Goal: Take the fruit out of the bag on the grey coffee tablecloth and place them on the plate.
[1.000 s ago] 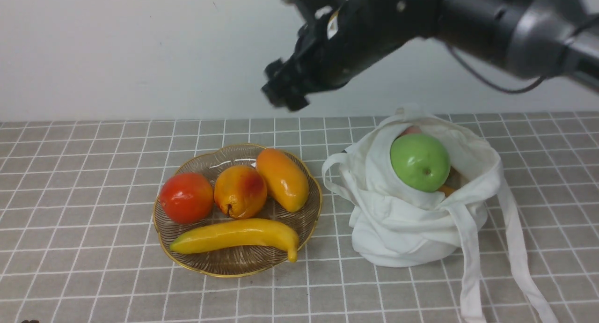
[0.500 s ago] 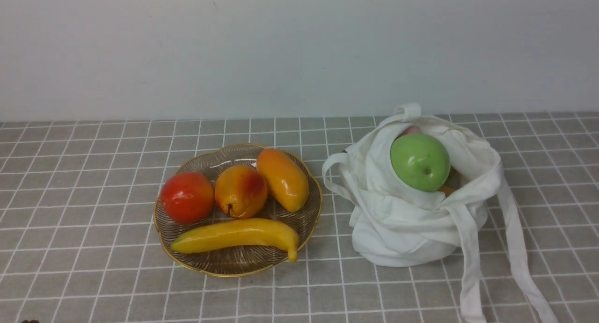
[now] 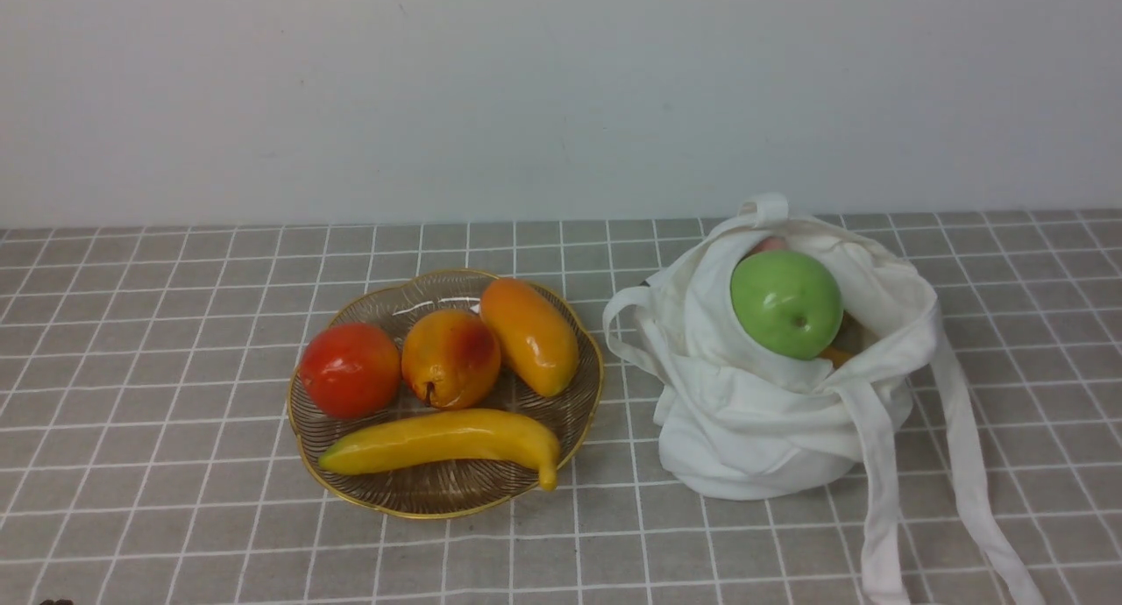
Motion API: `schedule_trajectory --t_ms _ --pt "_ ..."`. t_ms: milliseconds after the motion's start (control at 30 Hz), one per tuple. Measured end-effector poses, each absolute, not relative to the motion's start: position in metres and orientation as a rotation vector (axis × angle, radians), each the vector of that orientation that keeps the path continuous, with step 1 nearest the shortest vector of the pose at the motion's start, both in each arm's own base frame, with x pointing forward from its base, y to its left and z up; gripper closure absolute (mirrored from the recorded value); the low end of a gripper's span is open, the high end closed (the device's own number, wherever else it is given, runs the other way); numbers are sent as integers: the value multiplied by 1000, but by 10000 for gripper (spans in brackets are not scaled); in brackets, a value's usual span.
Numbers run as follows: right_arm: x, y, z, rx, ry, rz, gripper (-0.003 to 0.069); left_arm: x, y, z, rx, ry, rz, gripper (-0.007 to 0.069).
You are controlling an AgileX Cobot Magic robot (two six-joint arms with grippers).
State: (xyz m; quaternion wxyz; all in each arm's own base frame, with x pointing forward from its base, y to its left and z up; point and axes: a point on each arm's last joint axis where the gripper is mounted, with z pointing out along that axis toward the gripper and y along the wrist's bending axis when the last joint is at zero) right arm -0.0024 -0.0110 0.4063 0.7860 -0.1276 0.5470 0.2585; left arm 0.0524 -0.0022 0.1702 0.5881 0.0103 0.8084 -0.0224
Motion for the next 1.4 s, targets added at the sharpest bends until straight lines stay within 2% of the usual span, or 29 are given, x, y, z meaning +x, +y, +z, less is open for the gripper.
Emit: schedule_trajectory --t_ms 200,400,800,1133,1400 --pt "2 6 343 -309 919 678 671 52 -2 170 24 1883 -52 633" --pt "2 11 334 -318 843 710 671 52 -2 170 24 1883 -52 633" --pt "1 11 335 -320 824 715 673 52 -2 170 24 1883 -52 633" --pt "13 11 322 -294 1020 672 673 52 -2 170 24 1883 -52 633" --pt "21 16 302 -417 1194 515 673 52 -2 170 24 1883 -52 633"
